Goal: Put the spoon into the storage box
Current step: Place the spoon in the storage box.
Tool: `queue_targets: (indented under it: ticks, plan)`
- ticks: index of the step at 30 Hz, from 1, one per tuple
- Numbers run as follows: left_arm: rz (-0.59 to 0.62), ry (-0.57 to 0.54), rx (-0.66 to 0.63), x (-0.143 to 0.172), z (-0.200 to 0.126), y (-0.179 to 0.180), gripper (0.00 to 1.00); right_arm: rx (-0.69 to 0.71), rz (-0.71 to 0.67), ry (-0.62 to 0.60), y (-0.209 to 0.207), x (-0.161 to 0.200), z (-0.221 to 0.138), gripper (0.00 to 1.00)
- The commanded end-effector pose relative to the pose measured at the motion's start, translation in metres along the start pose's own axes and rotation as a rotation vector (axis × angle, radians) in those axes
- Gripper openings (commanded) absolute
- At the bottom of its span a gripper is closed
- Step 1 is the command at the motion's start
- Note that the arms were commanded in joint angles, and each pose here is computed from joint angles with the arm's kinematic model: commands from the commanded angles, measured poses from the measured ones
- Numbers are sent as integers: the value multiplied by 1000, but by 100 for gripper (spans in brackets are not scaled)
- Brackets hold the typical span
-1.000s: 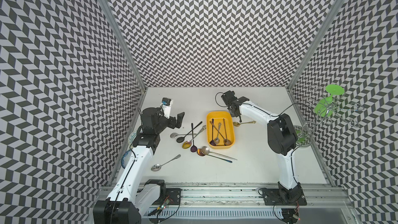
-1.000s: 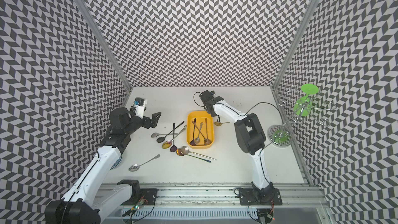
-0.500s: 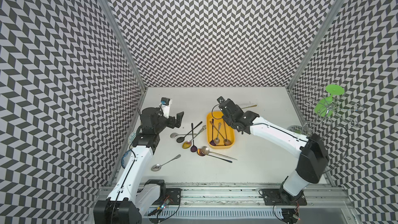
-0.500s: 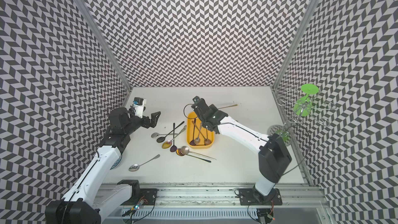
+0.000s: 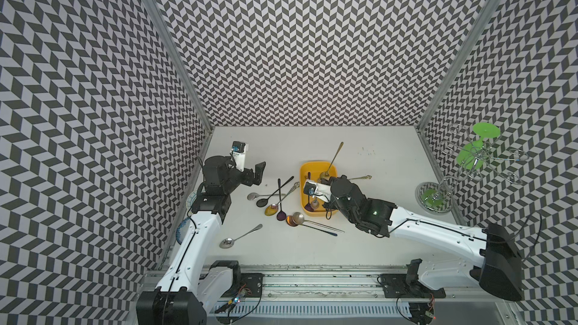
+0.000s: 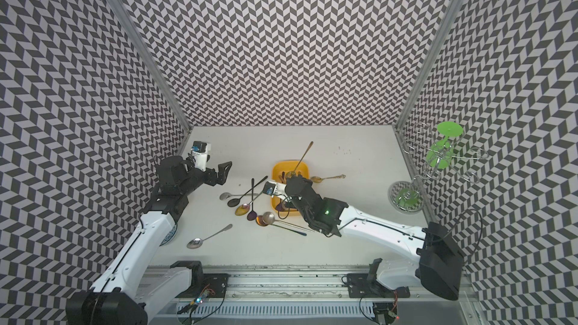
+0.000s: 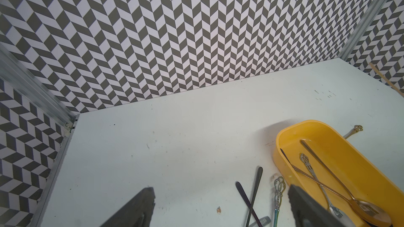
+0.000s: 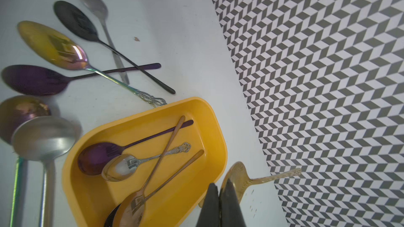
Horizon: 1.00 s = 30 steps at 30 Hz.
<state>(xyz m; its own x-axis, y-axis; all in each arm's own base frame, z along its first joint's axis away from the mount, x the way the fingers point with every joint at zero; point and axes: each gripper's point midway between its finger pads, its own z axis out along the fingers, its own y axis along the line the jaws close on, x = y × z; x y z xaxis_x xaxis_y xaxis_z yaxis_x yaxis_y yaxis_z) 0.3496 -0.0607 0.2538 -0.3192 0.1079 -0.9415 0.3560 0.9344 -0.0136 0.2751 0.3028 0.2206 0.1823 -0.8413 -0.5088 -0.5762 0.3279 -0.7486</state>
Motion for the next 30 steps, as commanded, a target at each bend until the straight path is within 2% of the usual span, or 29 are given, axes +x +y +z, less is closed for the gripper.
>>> queue_targets:
  ticks: [1,5,8,15,20,25,30]
  plan:
    - [-1,-34,-2,-15,-5,1,99,-1,-77,-140,-1,-25,-13,0]
    - [3,-51,-11,-16,-6,2,99,-66,-184,-201,22,-20,-19,0]
    - [-7,-35,2,-13,-5,1,99,-189,-335,-244,55,-11,-25,0]
    - [-8,-38,1,-13,-6,2,99,-208,-399,-226,75,2,-11,0]
    - [2,-55,-10,-18,-8,2,99,-238,-384,-235,84,2,-2,0]
    - [8,-49,-18,-21,-9,3,99,-302,-360,-182,91,16,15,0]
    - [2,-45,-3,-17,-8,1,99,-306,-363,-164,91,16,32,0]
